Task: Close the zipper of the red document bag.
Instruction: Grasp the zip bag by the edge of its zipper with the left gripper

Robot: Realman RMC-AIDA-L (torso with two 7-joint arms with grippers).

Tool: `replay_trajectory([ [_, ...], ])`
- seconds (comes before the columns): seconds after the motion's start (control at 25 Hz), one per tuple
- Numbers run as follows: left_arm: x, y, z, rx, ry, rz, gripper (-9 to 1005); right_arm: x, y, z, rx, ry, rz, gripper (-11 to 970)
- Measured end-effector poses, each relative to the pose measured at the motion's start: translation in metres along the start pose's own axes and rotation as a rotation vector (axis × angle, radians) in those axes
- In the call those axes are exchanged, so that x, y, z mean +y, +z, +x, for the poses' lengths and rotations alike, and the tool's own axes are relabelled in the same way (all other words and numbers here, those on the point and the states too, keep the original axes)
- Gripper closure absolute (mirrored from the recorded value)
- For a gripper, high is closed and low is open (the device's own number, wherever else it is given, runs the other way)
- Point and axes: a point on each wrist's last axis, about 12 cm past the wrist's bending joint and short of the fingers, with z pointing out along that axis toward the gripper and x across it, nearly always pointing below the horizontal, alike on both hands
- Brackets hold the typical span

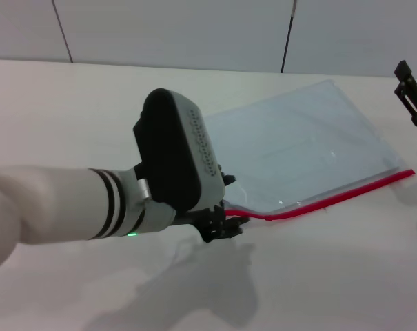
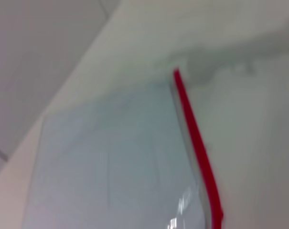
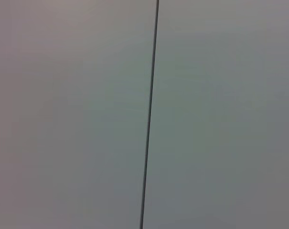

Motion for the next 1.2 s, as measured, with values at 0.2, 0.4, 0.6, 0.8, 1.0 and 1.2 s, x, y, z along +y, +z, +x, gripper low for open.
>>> replay_trajectory([
  [0.2,0.002,0.006,-0.002,0.097,0.042,-0.03,336,0.0,0.001,0.0,-0.002,0.0,-0.002,252],
  [0.4,0.002,0.009,0.001,0.118,0.06,-0.029,337,0.0,0.001,-0.001,-0.002,0.0,-0.002,255],
  [0.6,0.004,0.022,0.006,0.154,0.1,-0.006,337,0.0,0.001,0.0,-0.001,0.001,-0.001,258],
  [0.8,0.006,0.036,0.012,0.165,0.15,-0.008,337,0.001,0.002,-0.001,-0.003,0.003,-0.003,262],
  [1.0,0.006,0.045,0.011,0.136,0.202,-0.028,338,0.001,0.003,-0.001,-0.005,0.003,-0.006,265],
  [1.2,0.001,0.051,0.013,0.116,0.25,-0.034,338,0.002,0.003,-0.001,-0.006,0.004,-0.011,269],
])
